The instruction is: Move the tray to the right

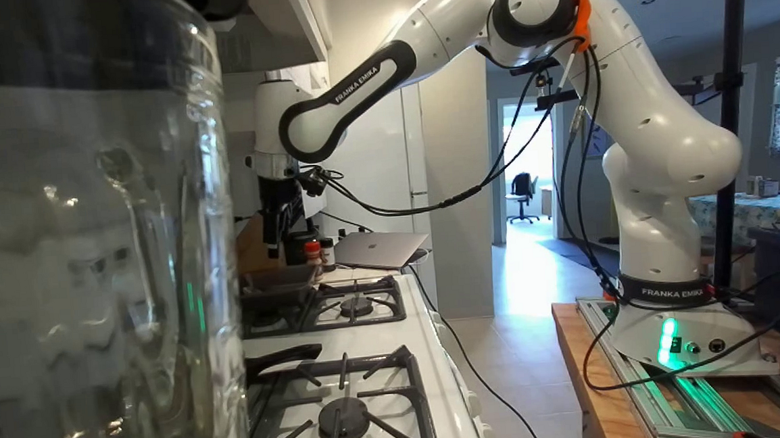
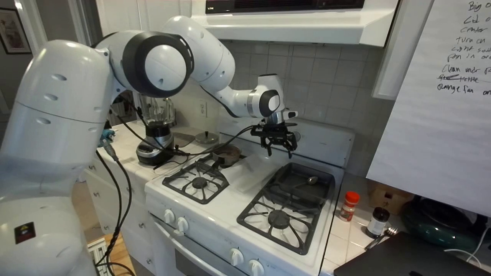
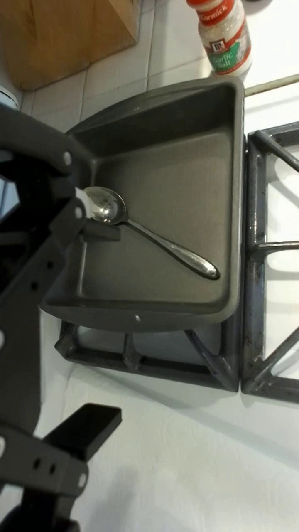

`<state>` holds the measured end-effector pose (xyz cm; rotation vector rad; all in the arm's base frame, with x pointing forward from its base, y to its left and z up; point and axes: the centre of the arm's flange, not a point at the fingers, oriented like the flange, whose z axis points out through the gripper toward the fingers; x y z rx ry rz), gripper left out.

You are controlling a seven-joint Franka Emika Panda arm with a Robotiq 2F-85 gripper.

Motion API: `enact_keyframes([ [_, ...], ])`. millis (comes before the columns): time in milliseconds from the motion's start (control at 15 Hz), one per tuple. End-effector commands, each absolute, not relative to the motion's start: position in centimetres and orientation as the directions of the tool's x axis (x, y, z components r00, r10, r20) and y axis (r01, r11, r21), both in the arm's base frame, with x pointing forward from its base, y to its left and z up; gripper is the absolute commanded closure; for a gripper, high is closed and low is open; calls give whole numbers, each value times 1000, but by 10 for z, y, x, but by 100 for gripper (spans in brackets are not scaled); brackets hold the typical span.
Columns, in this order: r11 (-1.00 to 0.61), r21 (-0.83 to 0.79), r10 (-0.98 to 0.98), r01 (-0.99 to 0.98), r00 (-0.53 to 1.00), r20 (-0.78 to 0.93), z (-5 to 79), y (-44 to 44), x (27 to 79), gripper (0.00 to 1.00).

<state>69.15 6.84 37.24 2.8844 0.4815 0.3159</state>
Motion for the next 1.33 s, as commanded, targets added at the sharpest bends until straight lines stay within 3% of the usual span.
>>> enact_keyframes([
  [0,-934,165,337,316,934,121,361,60,720,0],
  [267,-948,100,309,301,947,85,348,55,726,0],
  [333,-942,144,319,302,941,114,349,54,708,0],
  [800,-949,130,301,288,949,94,339,58,713,0],
  [1267,-961,153,258,229,943,210,311,74,729,0],
])
